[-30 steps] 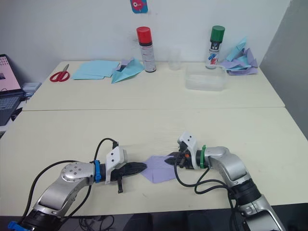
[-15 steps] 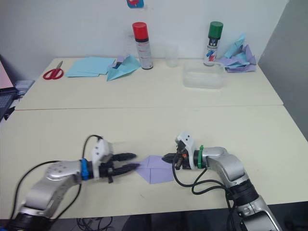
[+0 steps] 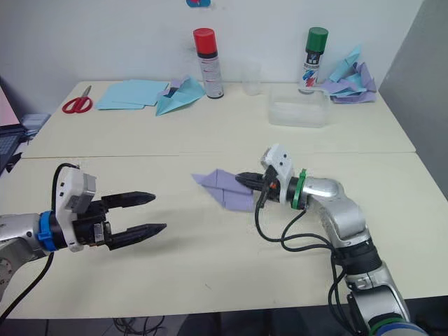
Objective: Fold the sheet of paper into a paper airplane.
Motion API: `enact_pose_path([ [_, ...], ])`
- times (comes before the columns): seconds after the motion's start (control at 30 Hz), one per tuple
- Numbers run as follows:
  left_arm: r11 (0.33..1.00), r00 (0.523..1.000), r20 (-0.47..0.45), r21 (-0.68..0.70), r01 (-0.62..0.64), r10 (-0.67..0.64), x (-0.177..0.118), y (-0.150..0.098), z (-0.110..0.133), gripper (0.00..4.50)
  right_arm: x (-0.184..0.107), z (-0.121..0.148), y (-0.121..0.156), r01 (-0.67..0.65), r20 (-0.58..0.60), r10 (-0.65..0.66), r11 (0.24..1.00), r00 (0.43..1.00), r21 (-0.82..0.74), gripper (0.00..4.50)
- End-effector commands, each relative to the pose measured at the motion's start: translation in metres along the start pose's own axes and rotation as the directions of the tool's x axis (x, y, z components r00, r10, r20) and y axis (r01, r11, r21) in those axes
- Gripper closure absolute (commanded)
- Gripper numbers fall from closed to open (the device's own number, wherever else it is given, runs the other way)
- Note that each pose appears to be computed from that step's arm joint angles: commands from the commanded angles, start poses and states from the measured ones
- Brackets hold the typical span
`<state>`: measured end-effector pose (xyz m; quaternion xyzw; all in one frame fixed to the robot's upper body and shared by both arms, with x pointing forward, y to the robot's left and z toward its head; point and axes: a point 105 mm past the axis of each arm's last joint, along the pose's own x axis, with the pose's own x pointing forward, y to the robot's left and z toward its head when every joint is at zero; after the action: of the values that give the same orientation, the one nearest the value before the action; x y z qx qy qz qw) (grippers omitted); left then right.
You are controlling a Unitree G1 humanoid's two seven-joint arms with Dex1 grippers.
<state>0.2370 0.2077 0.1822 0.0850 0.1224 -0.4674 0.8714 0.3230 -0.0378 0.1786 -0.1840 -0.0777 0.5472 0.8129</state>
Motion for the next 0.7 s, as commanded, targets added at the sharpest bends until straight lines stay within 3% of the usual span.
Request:
enact_pose_path([
  [0.03, 1.0, 1.0, -0.014, 0.007, 0.006, -0.006, -0.004, -0.005, 0.001, 0.03, 0.005, 0.0, 0.03, -0.071, 0.034, 0.095, 0.896, 0.995, -0.438, 4.5],
  [0.1, 1.0, 0.999, -0.03, 0.002, 0.016, -0.016, -0.003, -0.009, -0.004, 0.03, 0.006, -0.012, 0.048, -0.086, 0.033, 0.132, 0.796, 0.991, -0.599, 4.5],
  [0.2, 1.0, 0.999, -0.032, -0.004, 0.016, -0.016, -0.001, -0.011, -0.007, 0.03, 0.001, -0.035, 0.07, -0.124, 0.01, 0.188, 0.688, 0.982, -0.715, 4.5],
  [0.3, 1.0, 0.999, -0.033, -0.012, 0.023, -0.023, -0.001, -0.013, -0.008, 0.03, -0.01, -0.05, 0.087, -0.174, -0.007, 0.242, 0.675, 0.97, -0.717, 4.5],
  [0.33, 0.999, 0.999, -0.037, -0.016, 0.028, -0.029, -0.001, -0.014, -0.009, 0.01, -0.014, -0.052, 0.088, -0.176, -0.004, 0.246, 0.68, 0.969, -0.711, 4.31],
  [0.47, 0.999, 0.998, -0.049, -0.027, 0.045, -0.046, 0.002, -0.017, -0.016, 0.0, -0.025, -0.055, 0.093, -0.201, -0.006, 0.274, 0.69, 0.962, -0.695, 3.23],
  [0.7, 0.997, 0.996, -0.052, -0.041, 0.063, -0.066, 0.009, -0.019, -0.022, 0.0, -0.046, -0.052, 0.099, -0.283, 0.013, 0.363, 0.747, 0.932, -0.601, 0.58],
])
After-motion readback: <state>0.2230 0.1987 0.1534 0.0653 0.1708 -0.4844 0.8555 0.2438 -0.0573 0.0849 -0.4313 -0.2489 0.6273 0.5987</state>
